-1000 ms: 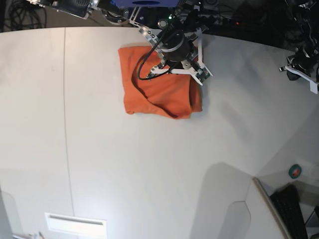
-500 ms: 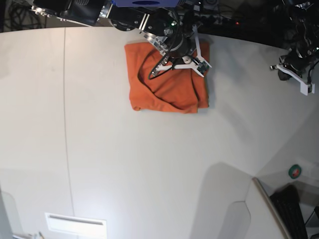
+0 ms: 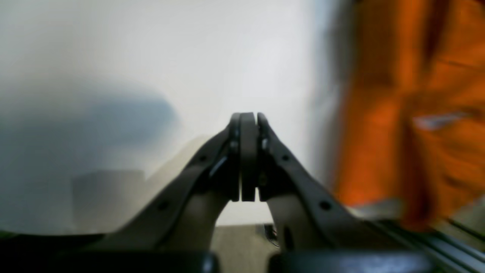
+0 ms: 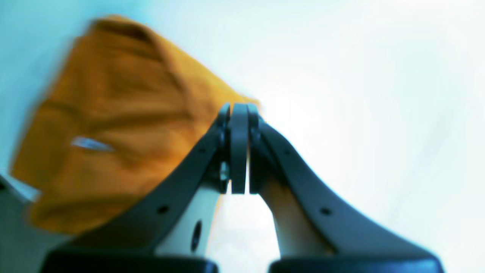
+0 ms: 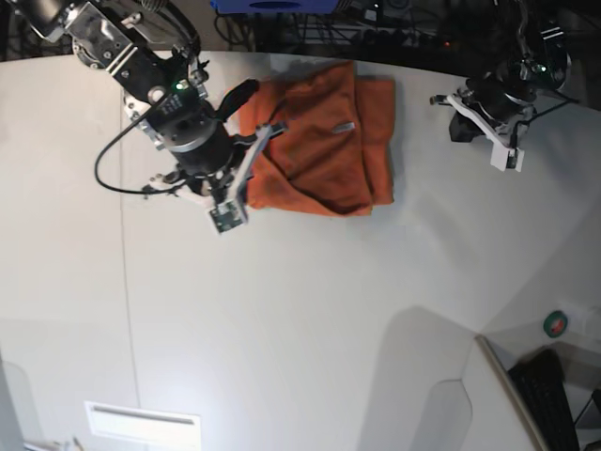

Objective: Layout the t-shirt on the table in an organized manner, then fold the t-shirt properly

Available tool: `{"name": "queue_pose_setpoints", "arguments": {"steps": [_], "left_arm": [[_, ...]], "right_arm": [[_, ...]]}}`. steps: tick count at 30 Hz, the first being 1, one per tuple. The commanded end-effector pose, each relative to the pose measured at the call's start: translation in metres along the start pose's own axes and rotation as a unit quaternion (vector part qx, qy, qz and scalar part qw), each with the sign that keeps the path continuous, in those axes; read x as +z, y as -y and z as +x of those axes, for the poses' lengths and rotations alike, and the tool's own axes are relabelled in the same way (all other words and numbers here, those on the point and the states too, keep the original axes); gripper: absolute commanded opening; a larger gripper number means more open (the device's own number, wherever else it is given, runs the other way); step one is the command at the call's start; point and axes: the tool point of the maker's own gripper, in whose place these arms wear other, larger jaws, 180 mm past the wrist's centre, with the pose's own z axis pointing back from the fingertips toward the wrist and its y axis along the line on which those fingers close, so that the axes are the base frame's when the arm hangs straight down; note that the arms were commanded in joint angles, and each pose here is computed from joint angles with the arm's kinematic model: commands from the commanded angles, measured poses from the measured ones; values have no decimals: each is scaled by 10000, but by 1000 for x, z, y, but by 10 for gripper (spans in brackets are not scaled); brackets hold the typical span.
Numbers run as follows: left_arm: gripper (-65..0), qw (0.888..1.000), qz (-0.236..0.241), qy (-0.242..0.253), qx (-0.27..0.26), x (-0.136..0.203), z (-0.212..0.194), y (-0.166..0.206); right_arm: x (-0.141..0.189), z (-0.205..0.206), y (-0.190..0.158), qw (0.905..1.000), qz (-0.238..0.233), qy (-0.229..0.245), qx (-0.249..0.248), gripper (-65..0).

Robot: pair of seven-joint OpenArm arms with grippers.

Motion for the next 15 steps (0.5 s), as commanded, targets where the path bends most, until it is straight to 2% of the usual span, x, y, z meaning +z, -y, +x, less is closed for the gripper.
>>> {"name": "queue_pose_setpoints", "arguments": {"steps": [1,2,3,6,7,8,15], "left_arm": [[-650,9999,-31,119,-58,5,11,4],[-650,9999,-112,73,-1,5,10,11],[-512,9997,-226,81,102,5,10,18],[-163,9967,-593,225,514,3,12,32],[-67,9947,-738,251,670,1,12,36],[0,9928,-884,196,784,-3,8,41],[0,9855,-1485,-106,812,-40,9,78]], "right_arm": [[2,16,17,9993,-217,285,-69,-650],[3,13,28,9989,-355,252,-171,-650],[4,9,39,9982,-489,218,-266,-650],[7,3,57,9963,-734,163,-425,-650],[7,2,60,9959,-770,157,-447,-650],[7,2,60,9959,-772,150,-447,-650],[7,1,61,9958,-783,149,-444,-650]]}}
